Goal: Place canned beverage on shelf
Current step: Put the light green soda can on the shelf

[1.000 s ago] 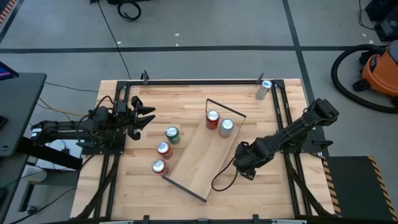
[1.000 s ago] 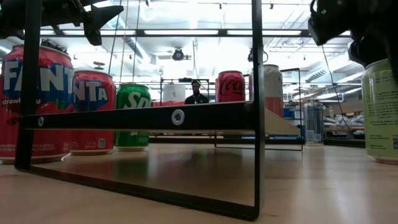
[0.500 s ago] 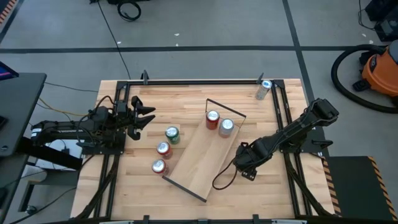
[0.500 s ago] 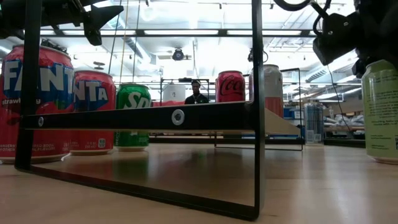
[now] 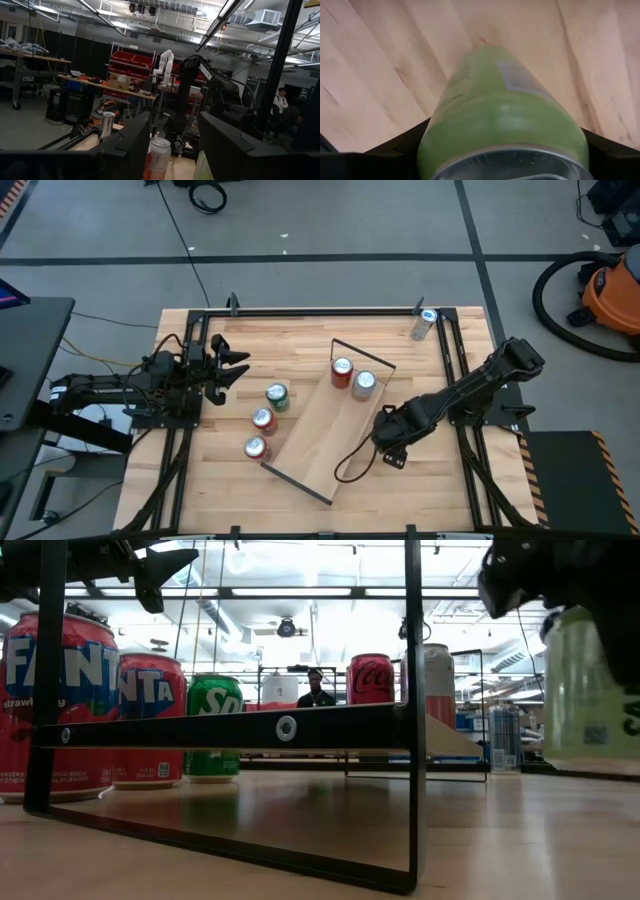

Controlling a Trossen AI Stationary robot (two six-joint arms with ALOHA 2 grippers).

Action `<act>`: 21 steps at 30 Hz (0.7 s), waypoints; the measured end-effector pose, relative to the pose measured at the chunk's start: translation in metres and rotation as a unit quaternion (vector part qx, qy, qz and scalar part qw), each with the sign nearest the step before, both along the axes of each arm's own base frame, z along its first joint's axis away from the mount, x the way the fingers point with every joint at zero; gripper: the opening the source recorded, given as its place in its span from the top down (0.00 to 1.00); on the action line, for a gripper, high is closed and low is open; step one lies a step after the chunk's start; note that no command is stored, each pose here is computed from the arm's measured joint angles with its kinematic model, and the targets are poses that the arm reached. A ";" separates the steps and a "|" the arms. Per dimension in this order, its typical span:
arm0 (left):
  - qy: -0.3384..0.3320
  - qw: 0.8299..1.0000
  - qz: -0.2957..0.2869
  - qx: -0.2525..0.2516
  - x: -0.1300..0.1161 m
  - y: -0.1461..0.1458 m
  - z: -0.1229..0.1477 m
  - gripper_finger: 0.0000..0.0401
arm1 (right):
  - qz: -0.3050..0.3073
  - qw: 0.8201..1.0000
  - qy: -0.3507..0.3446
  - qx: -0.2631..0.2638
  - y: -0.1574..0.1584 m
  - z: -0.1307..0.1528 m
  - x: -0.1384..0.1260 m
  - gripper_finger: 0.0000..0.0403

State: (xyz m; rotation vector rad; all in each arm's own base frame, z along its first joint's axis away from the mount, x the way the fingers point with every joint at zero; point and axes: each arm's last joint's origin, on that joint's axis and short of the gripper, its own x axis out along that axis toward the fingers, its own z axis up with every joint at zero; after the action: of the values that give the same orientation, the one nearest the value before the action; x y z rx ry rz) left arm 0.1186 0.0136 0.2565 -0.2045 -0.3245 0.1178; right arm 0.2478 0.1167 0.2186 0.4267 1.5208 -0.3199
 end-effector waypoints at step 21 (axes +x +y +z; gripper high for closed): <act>-0.009 1.000 -0.002 -0.003 0.000 0.000 0.002 0.56 | 0.035 0.995 -0.092 -0.028 -0.035 0.049 0.045 0.20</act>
State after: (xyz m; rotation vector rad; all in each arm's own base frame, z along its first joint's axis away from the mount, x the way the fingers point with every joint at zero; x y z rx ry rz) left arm 0.1182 0.0135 0.2581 -0.2129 -0.3422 0.1141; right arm 0.2929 0.0821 0.2676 0.3492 1.3399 -0.2599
